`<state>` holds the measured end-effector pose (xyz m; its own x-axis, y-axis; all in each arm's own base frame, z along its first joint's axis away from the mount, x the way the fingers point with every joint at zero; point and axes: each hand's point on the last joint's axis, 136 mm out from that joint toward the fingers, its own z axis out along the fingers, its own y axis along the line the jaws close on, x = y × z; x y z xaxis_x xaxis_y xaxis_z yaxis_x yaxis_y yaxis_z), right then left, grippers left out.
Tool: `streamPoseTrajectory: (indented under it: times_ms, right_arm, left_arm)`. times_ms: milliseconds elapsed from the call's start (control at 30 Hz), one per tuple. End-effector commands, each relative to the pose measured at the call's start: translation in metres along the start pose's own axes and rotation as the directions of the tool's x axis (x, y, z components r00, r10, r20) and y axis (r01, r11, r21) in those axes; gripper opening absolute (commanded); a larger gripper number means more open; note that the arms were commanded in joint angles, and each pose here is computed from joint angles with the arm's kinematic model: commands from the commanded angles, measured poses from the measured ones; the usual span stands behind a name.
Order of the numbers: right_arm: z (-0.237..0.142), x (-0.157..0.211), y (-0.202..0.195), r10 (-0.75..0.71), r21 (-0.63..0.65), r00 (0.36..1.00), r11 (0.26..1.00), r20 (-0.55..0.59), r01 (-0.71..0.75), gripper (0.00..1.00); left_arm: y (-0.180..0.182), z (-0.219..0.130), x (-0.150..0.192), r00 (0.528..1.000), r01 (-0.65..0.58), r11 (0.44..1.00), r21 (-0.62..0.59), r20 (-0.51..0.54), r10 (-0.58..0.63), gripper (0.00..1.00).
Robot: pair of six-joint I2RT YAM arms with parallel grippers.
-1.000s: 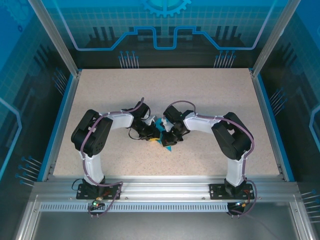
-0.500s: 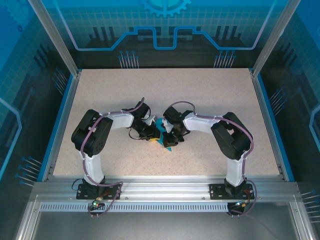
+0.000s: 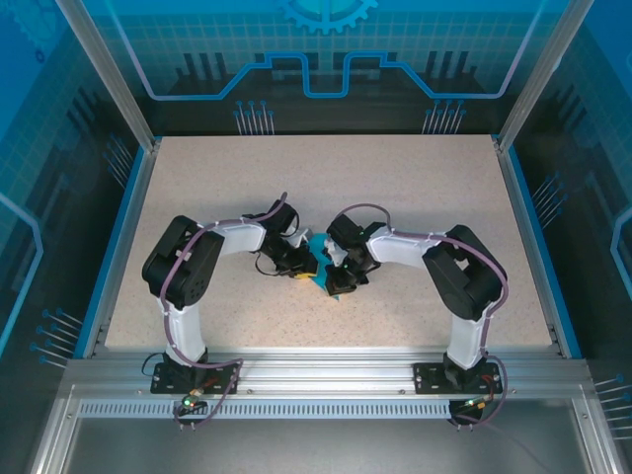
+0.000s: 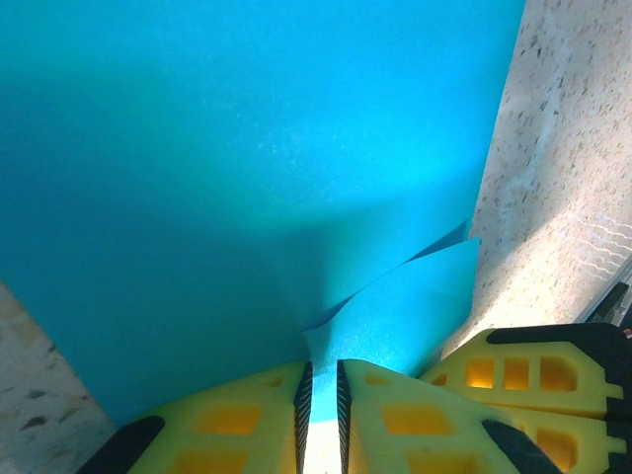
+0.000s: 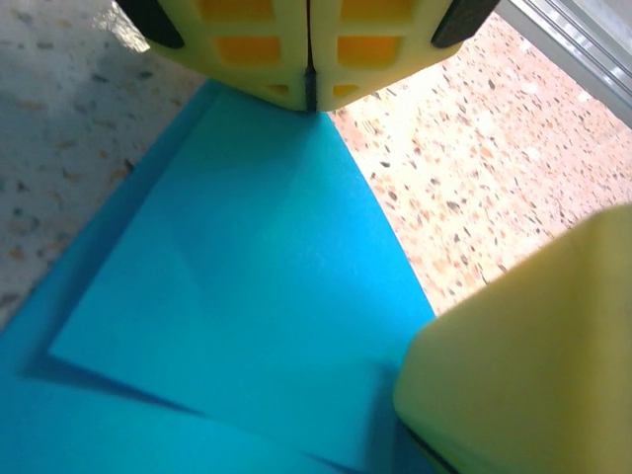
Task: Fold a paper plane with a square sheet of paper (fold left side to right side)
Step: Third fold the triangle at the center of the table.
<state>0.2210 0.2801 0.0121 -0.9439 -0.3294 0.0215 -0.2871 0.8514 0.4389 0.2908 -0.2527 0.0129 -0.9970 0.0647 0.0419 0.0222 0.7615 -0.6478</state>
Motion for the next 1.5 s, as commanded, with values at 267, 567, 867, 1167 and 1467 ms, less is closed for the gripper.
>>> streamPoseTrajectory:
  times_ms: [267,567,867,1167,1467]
  right_arm:
    - [0.001,0.056,-0.017,0.074,0.053,0.986,0.996,-0.147,-0.067,0.07]
    - [-0.013,0.052,-0.015,0.061,0.039,0.992,0.998,-0.108,-0.057,0.06]
    - [-0.037,0.001,0.034,-0.012,-0.172,0.998,0.985,0.062,0.022,0.05]
    - [-0.009,-0.014,0.008,0.057,-0.096,0.998,0.994,0.016,-0.055,0.05]
    - [0.007,0.0,-0.025,0.121,0.001,0.992,0.993,-0.045,-0.121,0.02]
  left_arm:
    - [0.042,0.013,0.011,0.998,0.04,0.986,-0.163,-0.041,-0.047,0.19]
    - [0.04,0.012,0.011,0.998,0.036,0.987,-0.16,-0.04,-0.043,0.19]
    - [0.033,0.013,0.009,0.999,0.032,0.989,-0.144,-0.035,-0.037,0.19]
    - [0.028,0.014,0.01,0.999,0.029,0.991,-0.129,-0.036,-0.034,0.19]
    - [0.002,-0.006,0.002,0.999,-0.028,0.996,-0.081,0.019,0.029,0.22]
